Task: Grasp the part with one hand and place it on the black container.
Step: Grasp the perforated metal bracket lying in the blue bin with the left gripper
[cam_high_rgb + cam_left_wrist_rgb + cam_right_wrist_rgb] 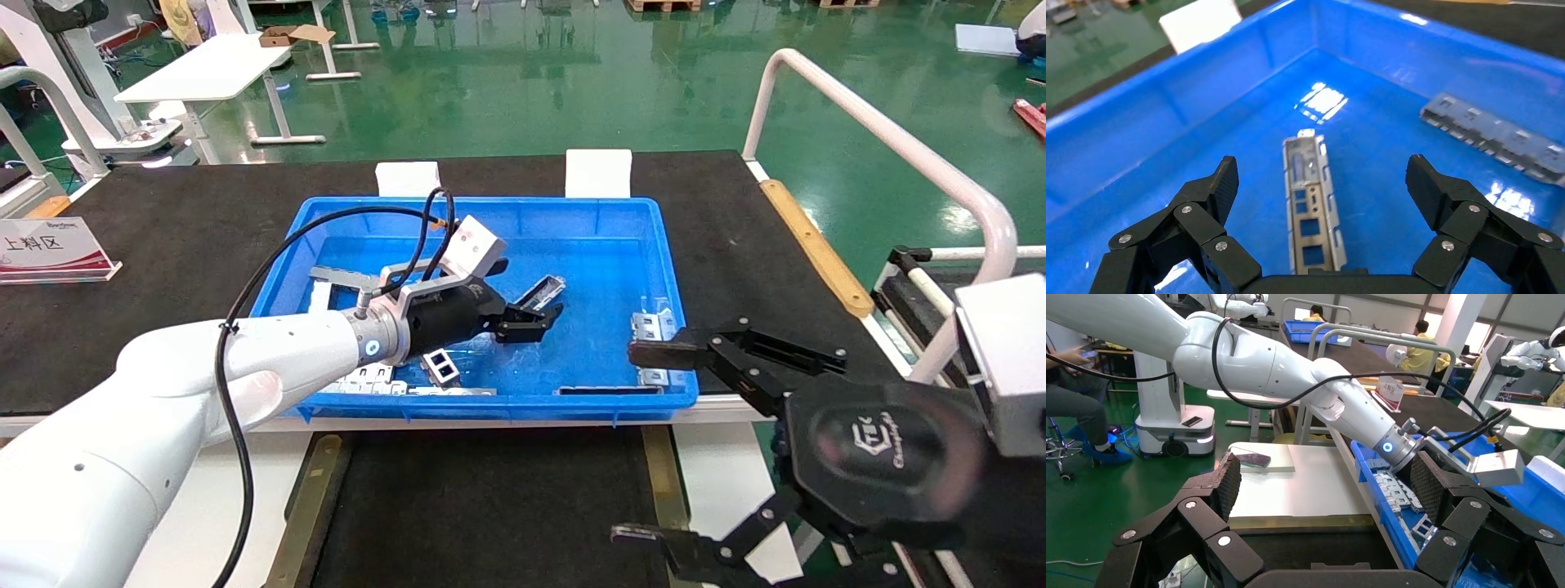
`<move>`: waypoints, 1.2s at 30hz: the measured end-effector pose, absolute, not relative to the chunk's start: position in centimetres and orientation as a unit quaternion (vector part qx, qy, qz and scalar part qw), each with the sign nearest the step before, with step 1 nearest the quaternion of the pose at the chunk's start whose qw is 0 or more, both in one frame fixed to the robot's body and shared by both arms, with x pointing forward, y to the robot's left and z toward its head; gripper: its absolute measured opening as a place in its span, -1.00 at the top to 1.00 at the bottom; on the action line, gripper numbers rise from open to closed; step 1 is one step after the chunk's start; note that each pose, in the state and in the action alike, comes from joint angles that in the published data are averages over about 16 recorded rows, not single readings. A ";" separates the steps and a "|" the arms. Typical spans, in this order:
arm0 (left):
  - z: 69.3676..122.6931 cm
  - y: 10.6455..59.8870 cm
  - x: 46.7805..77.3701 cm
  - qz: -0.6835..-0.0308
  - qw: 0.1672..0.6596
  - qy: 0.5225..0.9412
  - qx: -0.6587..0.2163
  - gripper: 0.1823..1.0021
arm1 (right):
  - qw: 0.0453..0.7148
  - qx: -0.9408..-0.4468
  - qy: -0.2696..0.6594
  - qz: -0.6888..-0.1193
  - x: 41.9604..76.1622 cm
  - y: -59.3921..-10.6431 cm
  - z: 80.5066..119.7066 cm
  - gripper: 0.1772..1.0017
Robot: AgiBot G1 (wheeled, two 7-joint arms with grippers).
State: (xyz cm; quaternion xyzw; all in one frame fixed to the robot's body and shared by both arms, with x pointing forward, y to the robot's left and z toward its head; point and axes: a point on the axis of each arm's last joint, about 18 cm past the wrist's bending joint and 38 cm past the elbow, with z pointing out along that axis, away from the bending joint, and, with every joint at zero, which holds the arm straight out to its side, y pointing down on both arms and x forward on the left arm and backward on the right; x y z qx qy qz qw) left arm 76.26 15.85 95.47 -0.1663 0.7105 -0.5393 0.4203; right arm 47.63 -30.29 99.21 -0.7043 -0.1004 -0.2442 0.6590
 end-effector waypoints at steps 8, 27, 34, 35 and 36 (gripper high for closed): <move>94.3 15.6 76.8 -0.529 0.424 0.711 -0.188 -0.93 | 0.659 -0.704 -0.100 -0.244 47.6 -30.3 99.2 -0.93; 92.2 15.1 77.3 -0.513 0.427 0.713 -0.217 -0.22 | 0.659 -0.704 -0.100 -0.244 47.6 -30.3 99.2 -0.24; 92.0 15.3 77.4 -0.515 0.425 0.710 -0.226 0.19 | 0.659 -0.704 -0.100 -0.244 47.6 -30.3 99.2 0.16; 92.0 15.3 77.4 -0.516 0.424 0.709 -0.227 0.23 | 0.659 -0.704 -0.100 -0.244 47.6 -30.3 99.2 0.23; 92.0 15.3 77.4 -0.517 0.424 0.708 -0.228 0.27 | 0.659 -0.704 -0.100 -0.244 47.6 -30.3 99.2 0.29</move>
